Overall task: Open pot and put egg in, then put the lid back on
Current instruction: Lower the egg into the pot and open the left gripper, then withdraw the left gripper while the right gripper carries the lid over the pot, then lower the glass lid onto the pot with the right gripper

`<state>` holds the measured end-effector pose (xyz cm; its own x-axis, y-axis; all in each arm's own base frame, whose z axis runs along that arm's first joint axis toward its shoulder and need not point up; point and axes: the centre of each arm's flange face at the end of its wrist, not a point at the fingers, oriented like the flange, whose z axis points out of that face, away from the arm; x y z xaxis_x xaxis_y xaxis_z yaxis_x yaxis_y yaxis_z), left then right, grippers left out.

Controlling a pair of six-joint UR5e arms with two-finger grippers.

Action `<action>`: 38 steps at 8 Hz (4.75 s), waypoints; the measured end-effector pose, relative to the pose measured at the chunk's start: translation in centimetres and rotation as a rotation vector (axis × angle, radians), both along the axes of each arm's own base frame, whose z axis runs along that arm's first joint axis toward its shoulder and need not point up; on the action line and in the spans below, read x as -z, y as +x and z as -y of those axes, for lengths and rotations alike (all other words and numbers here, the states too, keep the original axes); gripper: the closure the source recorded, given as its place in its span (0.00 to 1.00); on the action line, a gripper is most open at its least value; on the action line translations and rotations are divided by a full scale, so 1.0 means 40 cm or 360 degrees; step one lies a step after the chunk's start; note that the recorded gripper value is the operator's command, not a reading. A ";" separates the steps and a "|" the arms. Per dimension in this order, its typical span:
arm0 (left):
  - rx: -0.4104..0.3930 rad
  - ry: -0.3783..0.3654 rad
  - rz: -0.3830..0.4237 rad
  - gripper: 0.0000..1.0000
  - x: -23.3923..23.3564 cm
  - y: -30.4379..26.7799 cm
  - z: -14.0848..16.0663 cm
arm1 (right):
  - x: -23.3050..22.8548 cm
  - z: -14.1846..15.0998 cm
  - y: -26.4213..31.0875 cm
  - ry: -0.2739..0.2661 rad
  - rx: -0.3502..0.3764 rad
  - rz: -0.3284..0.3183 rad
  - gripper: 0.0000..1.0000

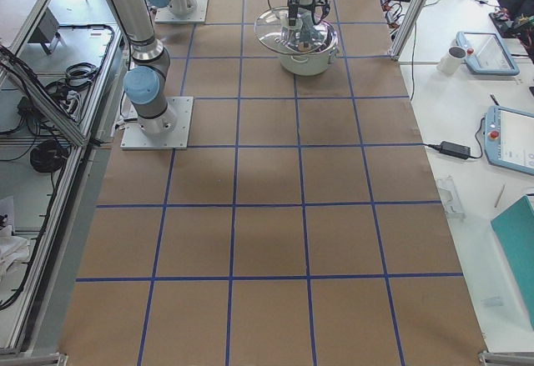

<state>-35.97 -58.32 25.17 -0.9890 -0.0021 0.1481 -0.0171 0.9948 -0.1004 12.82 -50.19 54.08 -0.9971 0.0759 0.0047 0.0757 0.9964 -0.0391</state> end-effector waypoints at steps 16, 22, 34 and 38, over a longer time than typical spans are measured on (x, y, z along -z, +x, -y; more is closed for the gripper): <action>-0.0061 0.0055 0.0250 0.00 -0.563 0.590 -0.102 | 0.308 0.197 0.491 0.0032 0.0167 -0.0017 0.76; -0.0069 0.0083 0.0253 0.00 -0.574 0.612 -0.146 | 0.425 0.224 0.536 0.0118 0.0202 0.0010 0.75; -0.0067 0.0093 0.0254 0.00 -0.558 0.617 -0.141 | 0.458 0.259 0.552 0.0028 0.0173 0.0048 0.74; -0.0072 0.0094 0.0258 0.00 -0.558 0.615 -0.142 | 0.462 0.259 0.552 0.0020 0.0172 0.0050 0.28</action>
